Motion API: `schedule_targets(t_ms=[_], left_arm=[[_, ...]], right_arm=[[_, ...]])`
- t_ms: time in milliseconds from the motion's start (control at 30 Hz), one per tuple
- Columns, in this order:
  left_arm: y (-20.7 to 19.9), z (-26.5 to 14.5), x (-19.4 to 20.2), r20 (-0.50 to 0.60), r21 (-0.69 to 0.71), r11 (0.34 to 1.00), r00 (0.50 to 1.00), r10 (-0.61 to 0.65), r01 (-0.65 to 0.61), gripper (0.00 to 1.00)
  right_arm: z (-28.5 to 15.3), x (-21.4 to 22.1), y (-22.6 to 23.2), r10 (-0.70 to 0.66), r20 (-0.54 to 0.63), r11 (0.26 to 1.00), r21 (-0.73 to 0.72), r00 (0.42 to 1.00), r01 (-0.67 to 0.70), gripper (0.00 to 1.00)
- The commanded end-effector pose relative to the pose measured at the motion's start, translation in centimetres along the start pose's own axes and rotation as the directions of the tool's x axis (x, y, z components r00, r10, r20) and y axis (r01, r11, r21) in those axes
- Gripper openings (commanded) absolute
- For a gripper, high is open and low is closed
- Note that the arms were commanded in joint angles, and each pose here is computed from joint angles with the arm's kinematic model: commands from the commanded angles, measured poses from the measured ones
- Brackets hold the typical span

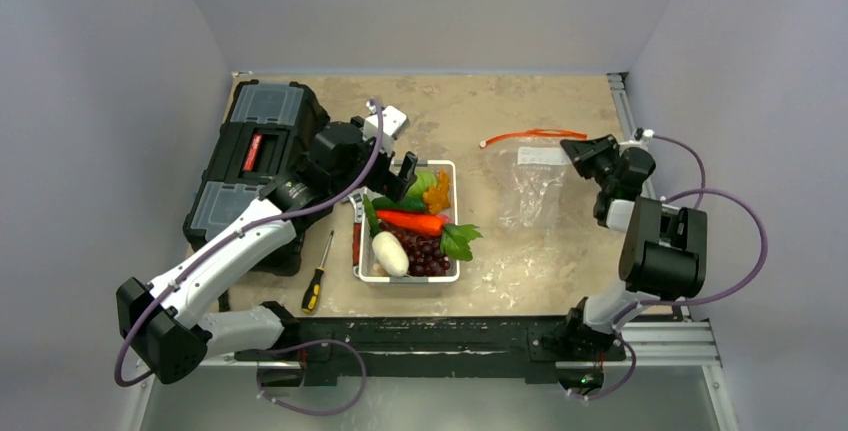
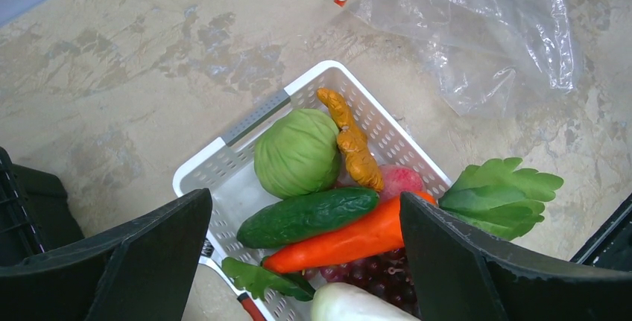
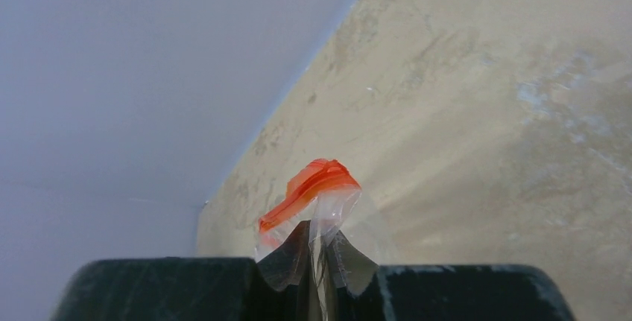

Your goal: Place the food in the zip-top bag and seal the zipper

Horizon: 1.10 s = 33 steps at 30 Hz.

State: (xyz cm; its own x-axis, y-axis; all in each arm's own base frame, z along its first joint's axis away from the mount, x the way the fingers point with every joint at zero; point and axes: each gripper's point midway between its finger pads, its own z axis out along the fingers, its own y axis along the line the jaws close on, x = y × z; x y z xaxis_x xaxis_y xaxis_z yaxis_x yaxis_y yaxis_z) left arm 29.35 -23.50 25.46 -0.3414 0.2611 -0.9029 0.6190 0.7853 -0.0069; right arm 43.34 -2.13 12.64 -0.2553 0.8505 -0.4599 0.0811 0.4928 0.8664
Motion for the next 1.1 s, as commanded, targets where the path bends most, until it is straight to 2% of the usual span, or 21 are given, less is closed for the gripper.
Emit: schedule_targets(t_ms=[0,100,267,433,533,667,833,933,1067], left_arm=[[-0.1,-0.3,-2.2,0.055,0.004,1.000,0.998,0.015,-0.015,0.96],[-0.2,0.2,-1.9,0.037,0.005,1.000,0.999,0.014,-0.014,0.96],[-0.3,0.3,-1.8,0.034,0.006,1.000,0.999,-0.007,0.007,0.96],[-0.2,-0.8,-2.8,0.076,0.005,1.000,0.997,-0.005,0.005,0.97],[-0.2,-2.0,-3.8,0.145,0.017,1.000,0.989,-0.022,0.020,0.99],[0.6,-4.3,-7.5,0.238,0.042,0.993,0.964,-0.116,0.109,1.00],[2.8,-7.1,-11.0,0.336,0.042,0.987,0.928,-0.163,0.158,1.00],[5.0,-8.1,-11.0,0.382,0.002,0.982,0.907,-0.176,0.190,1.00],[7.2,-8.0,-9.0,0.402,-0.053,0.969,0.894,-0.200,0.240,1.00]], right_arm=[[-0.4,-0.7,7.4,-0.210,0.030,0.963,-0.169,0.977,0.212,0.05],[-0.9,-0.8,10.8,-0.319,0.057,0.924,-0.204,0.946,0.324,0.00],[-2.5,-0.7,16.7,-0.472,0.126,0.827,-0.280,0.873,0.488,0.00],[-4.5,1.2,21.6,-0.525,0.149,0.723,-0.442,0.838,0.532,0.00],[-5.4,2.7,23.7,-0.547,0.131,0.666,-0.530,0.827,0.525,0.00],[-6.3,4.7,25.6,-0.580,0.112,0.591,-0.624,0.807,0.511,0.00],[-7.2,9.4,28.3,-0.635,0.046,0.473,-0.767,0.771,0.435,0.00],[-7.6,11.7,29.1,-0.664,0.005,0.421,-0.824,0.748,0.379,0.00],[-7.9,14.8,29.9,-0.701,-0.052,0.352,-0.893,0.712,0.281,0.00]])
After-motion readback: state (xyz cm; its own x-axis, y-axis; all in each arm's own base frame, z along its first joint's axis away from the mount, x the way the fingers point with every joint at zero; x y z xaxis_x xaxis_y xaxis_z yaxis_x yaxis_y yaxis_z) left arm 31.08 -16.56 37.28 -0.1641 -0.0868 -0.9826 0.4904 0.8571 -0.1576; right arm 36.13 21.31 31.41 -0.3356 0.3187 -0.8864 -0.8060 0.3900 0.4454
